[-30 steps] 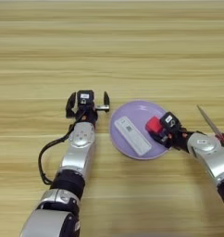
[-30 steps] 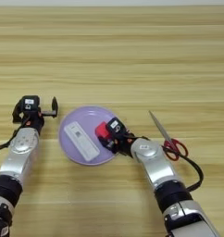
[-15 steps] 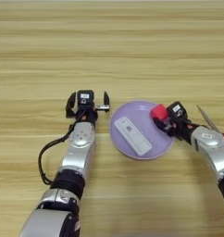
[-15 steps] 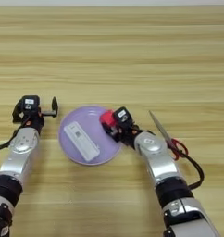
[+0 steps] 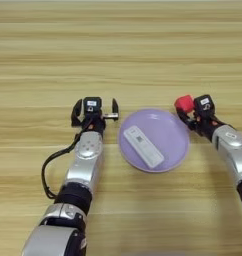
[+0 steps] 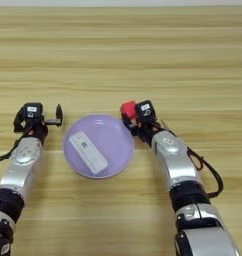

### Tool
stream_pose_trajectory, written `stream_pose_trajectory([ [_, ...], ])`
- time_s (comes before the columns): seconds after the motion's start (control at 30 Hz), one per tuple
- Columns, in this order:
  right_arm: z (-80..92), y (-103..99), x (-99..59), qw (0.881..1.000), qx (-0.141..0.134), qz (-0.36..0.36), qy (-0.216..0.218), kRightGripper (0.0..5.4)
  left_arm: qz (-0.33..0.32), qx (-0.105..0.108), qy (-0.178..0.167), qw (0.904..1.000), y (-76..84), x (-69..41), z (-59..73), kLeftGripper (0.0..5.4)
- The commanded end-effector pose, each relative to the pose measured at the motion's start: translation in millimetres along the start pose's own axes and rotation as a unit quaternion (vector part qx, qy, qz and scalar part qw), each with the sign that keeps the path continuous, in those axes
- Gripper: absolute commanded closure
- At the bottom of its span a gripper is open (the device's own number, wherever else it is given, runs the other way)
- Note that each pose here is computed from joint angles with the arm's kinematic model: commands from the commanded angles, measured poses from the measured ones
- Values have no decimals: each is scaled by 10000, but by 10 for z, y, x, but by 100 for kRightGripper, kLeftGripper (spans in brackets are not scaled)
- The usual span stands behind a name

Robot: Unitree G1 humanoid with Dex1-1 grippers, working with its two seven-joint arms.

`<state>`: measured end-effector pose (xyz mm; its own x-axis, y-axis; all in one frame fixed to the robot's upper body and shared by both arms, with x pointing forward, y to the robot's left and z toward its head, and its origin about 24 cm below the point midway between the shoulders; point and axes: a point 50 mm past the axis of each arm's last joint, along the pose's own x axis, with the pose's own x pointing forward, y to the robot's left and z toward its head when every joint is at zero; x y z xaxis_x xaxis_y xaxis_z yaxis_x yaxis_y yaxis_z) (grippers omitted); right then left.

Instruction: Move the objects on the table

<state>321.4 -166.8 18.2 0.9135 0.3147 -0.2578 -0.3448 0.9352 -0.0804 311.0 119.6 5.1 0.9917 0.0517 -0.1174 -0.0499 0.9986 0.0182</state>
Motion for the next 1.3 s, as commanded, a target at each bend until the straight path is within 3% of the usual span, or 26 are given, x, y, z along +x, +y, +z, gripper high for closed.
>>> stream_pose_trajectory([
  [0.03, -11, -128, 20, 9989, -97, -397, 214, 314, 5, 61, -12, 10000, -6, 20, 16, 0],
  [0.63, -263, -199, -14, 9904, -282, -632, 1198, 314, 10, 53, -19, 10000, -6, 21, 17, 0],
  [1.0, -316, -169, -20, 9884, -339, -502, 1393, 314, 22, 54, -26, 10000, -3, 19, 18, 0],
  [1.3, -247, -118, -5, 9926, -214, -372, 1138, 208, 21, 57, -33, 10000, 0, 17, 22, 0],
])
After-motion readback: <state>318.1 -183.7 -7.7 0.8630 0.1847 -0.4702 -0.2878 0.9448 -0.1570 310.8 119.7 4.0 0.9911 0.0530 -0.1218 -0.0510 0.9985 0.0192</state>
